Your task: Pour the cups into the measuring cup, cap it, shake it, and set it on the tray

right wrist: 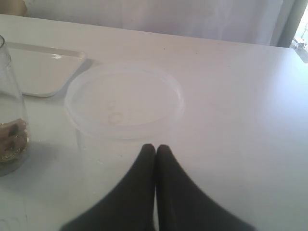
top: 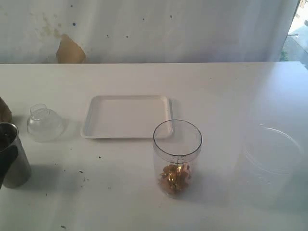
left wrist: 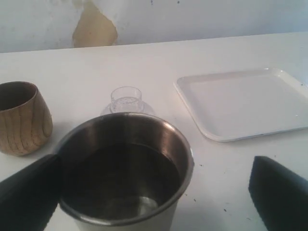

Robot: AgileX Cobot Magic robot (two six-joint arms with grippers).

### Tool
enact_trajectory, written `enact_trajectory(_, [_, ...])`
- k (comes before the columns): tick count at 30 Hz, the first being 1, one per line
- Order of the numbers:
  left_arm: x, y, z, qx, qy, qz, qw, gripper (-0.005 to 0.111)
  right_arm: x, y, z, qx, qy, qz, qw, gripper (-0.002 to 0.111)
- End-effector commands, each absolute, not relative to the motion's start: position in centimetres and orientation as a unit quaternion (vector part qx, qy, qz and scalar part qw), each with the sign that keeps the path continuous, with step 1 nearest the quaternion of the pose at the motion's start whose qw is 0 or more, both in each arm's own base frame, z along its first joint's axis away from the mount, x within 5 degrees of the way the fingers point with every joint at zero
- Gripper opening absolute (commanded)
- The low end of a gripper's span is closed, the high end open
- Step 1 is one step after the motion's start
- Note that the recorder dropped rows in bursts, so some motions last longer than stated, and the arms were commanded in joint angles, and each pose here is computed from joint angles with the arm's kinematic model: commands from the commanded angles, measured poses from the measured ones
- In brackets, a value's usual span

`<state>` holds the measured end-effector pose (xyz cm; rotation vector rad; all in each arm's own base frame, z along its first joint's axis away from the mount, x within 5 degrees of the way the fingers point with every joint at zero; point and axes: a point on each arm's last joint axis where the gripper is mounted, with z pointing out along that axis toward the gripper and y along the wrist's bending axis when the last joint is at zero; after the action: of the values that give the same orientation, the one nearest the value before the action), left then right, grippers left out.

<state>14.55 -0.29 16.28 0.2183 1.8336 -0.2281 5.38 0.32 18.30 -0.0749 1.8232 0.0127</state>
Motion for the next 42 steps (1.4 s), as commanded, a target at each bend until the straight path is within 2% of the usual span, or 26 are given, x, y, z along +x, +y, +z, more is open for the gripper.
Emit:
enact_trajectory(1, [14.2, -0.2, 15.6, 0.08, 0.813, -0.098, 0.568, 0.105, 5.4, 0.3, 18.3, -0.035, 0.788, 0.005, 0.614, 0.0])
enact_trajectory(4, [14.0, 0.1, 15.0, 0.074, 0.834, -0.082, 0.541, 0.105, 5.4, 0.3, 18.3, -0.035, 0.788, 0.005, 0.614, 0.0])
enact_trajectory(10, [14.0, -0.2, 15.1, 0.091, 0.829, -0.089, 0.545, 0.105, 5.4, 0.3, 18.3, -0.035, 0.788, 0.005, 0.614, 0.0])
enact_trajectory(20, [14.2, -1.2, 17.8, 0.115, 0.736, -0.136, 0.653, 0.105, 5.4, 0.3, 18.3, -0.035, 0.788, 0.005, 0.614, 0.0])
enact_trajectory(23, [14.1, -1.0, 18.2, 0.11, 0.734, -0.124, 0.659, 0.105, 5.4, 0.3, 18.3, -0.035, 0.788, 0.005, 0.614, 0.0])
enact_trajectory(32, [13.1, -0.2, 17.3, 0.064, 0.795, -0.079, 0.599, 0.105, 5.4, 0.3, 18.3, -0.035, 0.789, 0.005, 0.614, 0.0])
enact_trajectory(39, [12.4, -1.2, 16.7, 0.09, 0.819, -0.12, 0.554, 0.105, 5.4, 0.3, 18.3, -0.035, 0.788, 0.005, 0.614, 0.0])
enact_trajectory(42, [12.4, -1.0, 16.4, 0.073, 0.83, -0.12, 0.54, 0.105, 5.4, 0.3, 18.3, -0.035, 0.788, 0.005, 0.614, 0.0])
